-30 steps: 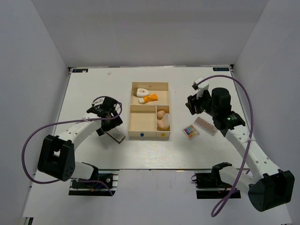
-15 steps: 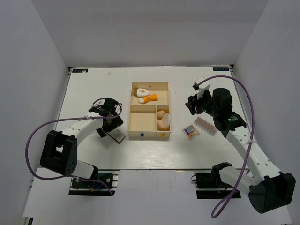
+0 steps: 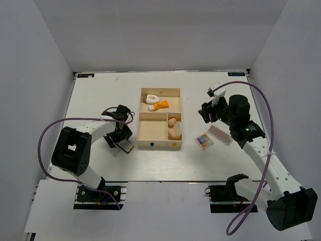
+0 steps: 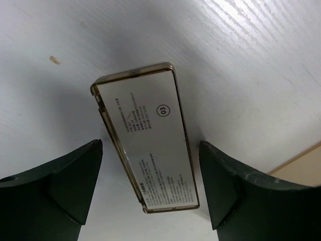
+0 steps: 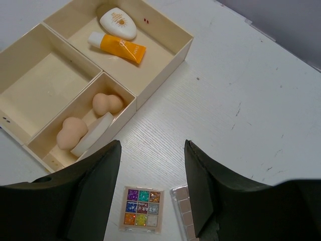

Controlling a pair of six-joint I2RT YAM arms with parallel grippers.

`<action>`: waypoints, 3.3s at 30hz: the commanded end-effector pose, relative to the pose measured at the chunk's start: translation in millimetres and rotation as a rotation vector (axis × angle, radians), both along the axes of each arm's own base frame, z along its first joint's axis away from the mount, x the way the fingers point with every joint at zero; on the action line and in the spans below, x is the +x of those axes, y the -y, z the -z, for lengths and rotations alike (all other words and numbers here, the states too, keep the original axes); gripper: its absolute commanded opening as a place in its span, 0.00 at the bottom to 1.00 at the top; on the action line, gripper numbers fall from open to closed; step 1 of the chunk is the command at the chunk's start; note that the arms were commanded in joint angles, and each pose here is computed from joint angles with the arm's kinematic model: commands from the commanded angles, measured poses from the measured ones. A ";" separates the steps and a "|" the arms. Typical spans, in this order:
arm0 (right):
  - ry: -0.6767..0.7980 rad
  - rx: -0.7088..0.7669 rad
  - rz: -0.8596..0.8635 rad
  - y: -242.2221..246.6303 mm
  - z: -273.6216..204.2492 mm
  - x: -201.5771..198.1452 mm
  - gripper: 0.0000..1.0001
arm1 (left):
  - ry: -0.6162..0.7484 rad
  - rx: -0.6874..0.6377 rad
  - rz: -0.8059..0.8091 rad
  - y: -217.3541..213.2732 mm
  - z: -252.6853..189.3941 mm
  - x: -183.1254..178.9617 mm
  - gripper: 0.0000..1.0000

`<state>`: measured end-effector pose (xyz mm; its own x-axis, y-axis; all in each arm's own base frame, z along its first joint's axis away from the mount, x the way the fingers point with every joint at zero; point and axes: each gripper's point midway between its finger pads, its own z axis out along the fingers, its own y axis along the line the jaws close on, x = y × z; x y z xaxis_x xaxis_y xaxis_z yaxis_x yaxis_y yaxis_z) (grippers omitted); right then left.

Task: Organize the makeup

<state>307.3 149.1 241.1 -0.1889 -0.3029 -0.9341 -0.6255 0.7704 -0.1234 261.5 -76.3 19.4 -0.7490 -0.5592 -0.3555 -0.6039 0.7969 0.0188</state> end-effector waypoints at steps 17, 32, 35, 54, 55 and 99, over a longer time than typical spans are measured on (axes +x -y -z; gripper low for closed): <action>0.043 0.041 -0.026 -3.7 -14.8 -7.7 0.60 | 0.075 0.001 0.018 4.0 -26.0 13.1 0.47; 0.039 0.032 -0.001 -0.2 -13.0 -2.5 0.60 | 0.522 -0.375 0.657 101.2 -168.0 48.5 0.27; 0.035 0.024 0.006 1.2 -9.7 -1.5 0.60 | 0.499 -0.430 0.716 127.3 -167.9 61.6 0.27; 0.019 0.005 0.040 8.9 0.0 5.0 0.60 | 0.380 -0.315 0.700 162.3 -110.4 77.8 0.70; 0.021 0.005 0.037 8.1 -0.5 4.4 0.60 | 0.387 -0.282 0.681 156.9 -110.0 81.9 0.71; -0.617 -0.631 0.013 124.5 231.6 -4.9 0.70 | 0.942 -0.354 1.163 135.9 -240.0 -25.8 0.98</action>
